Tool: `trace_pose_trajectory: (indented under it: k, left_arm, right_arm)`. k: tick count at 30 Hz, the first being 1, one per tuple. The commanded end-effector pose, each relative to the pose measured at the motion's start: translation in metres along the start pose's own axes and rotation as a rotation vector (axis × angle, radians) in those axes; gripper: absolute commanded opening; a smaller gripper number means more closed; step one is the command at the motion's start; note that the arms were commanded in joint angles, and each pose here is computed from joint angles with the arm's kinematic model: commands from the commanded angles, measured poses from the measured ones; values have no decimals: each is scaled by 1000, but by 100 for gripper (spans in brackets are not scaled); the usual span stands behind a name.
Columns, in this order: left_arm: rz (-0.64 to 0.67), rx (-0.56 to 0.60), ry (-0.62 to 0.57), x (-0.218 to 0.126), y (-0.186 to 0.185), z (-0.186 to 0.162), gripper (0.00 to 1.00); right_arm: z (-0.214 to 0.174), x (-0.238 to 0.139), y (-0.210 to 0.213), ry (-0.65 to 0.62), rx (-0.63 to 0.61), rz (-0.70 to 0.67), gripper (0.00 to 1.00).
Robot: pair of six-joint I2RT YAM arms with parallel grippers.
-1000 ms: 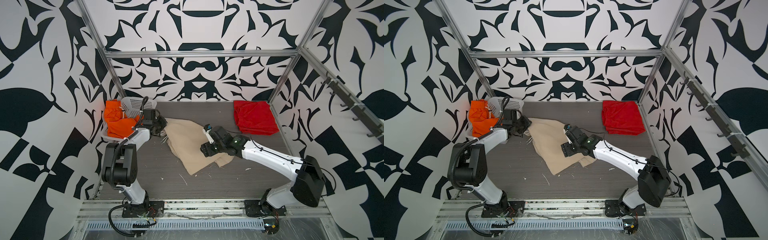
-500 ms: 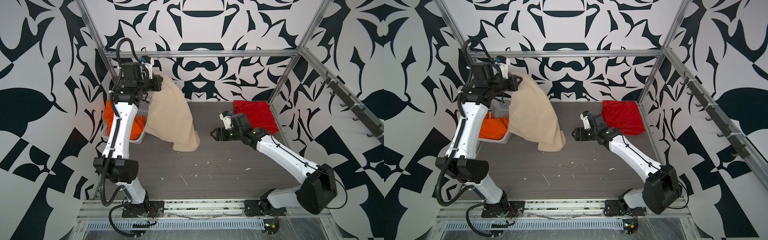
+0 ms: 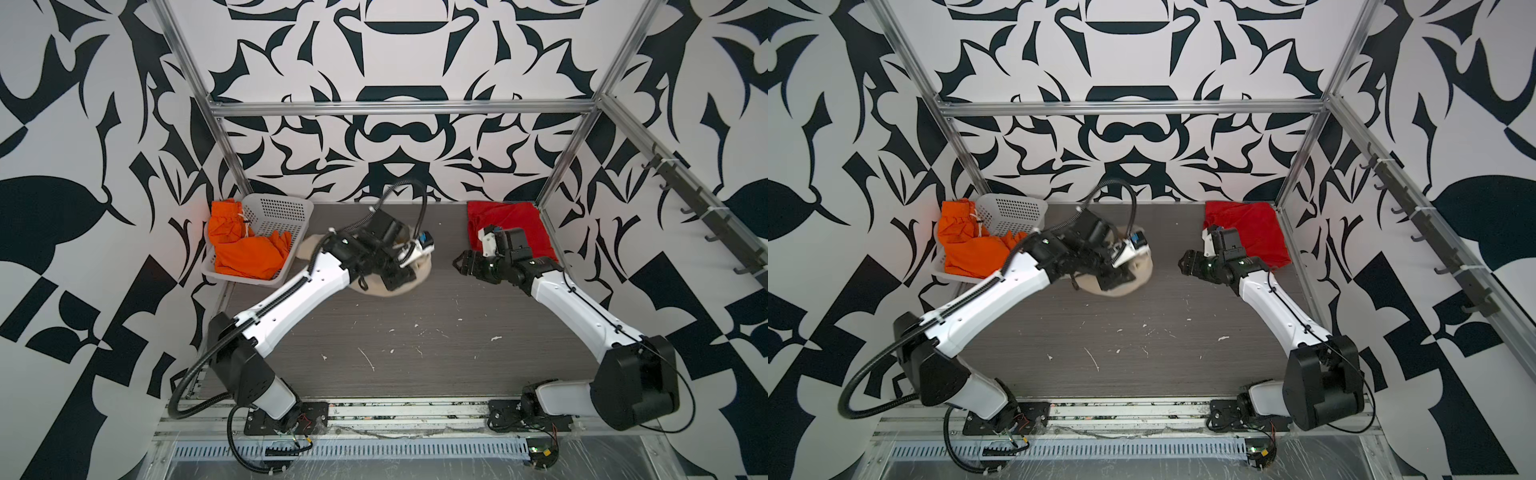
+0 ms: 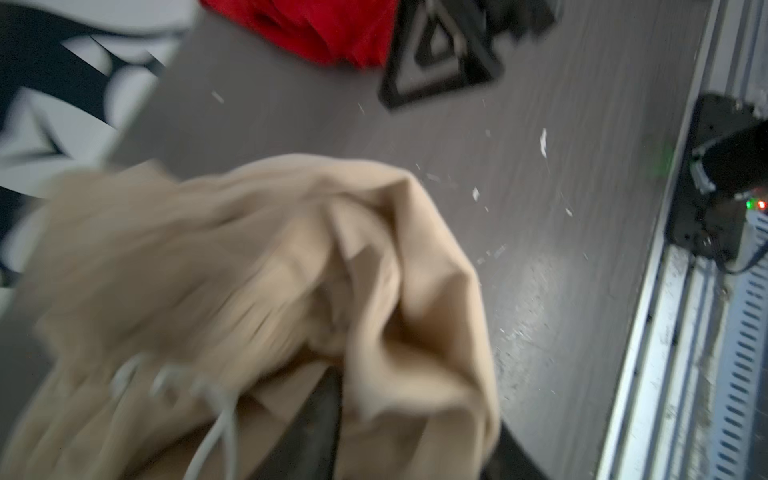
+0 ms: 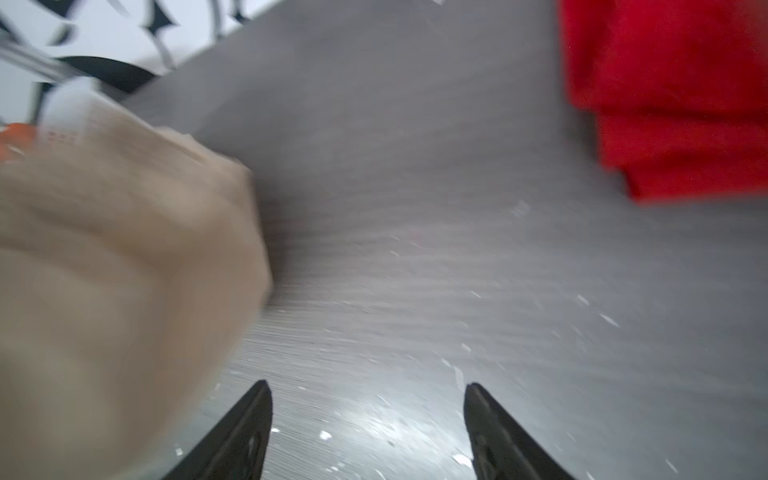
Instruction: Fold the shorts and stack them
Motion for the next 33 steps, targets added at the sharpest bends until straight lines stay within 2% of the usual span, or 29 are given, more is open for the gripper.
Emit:
trace_pose_trajectory:
  k: [1, 5, 7, 12, 17, 19, 21, 24, 28, 33]
  left_arm:
    - [-27, -141, -44, 0, -14, -7, 69]
    - [69, -252, -90, -11, -15, -26, 75]
    - [156, -354, -111, -21, -3, -38, 78]
    - [299, -784, -133, -37, 31, -87, 77]
    - [351, -1156, -174, -28, 33, -136, 77]
    - [335, -1261, -181, -20, 30, -152, 77]
    - [325, -1322, -185, -14, 26, -161, 76]
    - [316, -1343, -174, -8, 23, -166, 76]
    - [314, -1362, -151, -3, 22, -171, 76]
    - [314, -1395, -161, 2, 23, -175, 76]
  right_arm:
    - [-13, -18, -16, -5, -2, -80, 77]
    - [-19, -23, -12, 19, -28, -45, 77]
    - [-19, -20, -3, 44, -26, 3, 77]
    - [-20, 0, -7, 148, -7, -56, 77]
    - [-38, 30, -13, 303, 48, -25, 78]
    - [-43, 42, -14, 368, 61, -7, 78]
    - [-48, 51, -20, 404, 44, -15, 78]
    - [-56, 58, -31, 474, -6, -46, 78]
    - [-70, 67, -31, 580, -1, 28, 77]
    - [-74, 76, -31, 614, -14, 61, 71]
Point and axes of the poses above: each gripper's point midway between its finger pads, its own x axis out along the fingers, its own y axis along the line the jaws close on, z = x × y, the point moved 4 cm from there along -x, back along the fingers, and after that the axes turned 13 degrees about x, right-handed, at the moved point
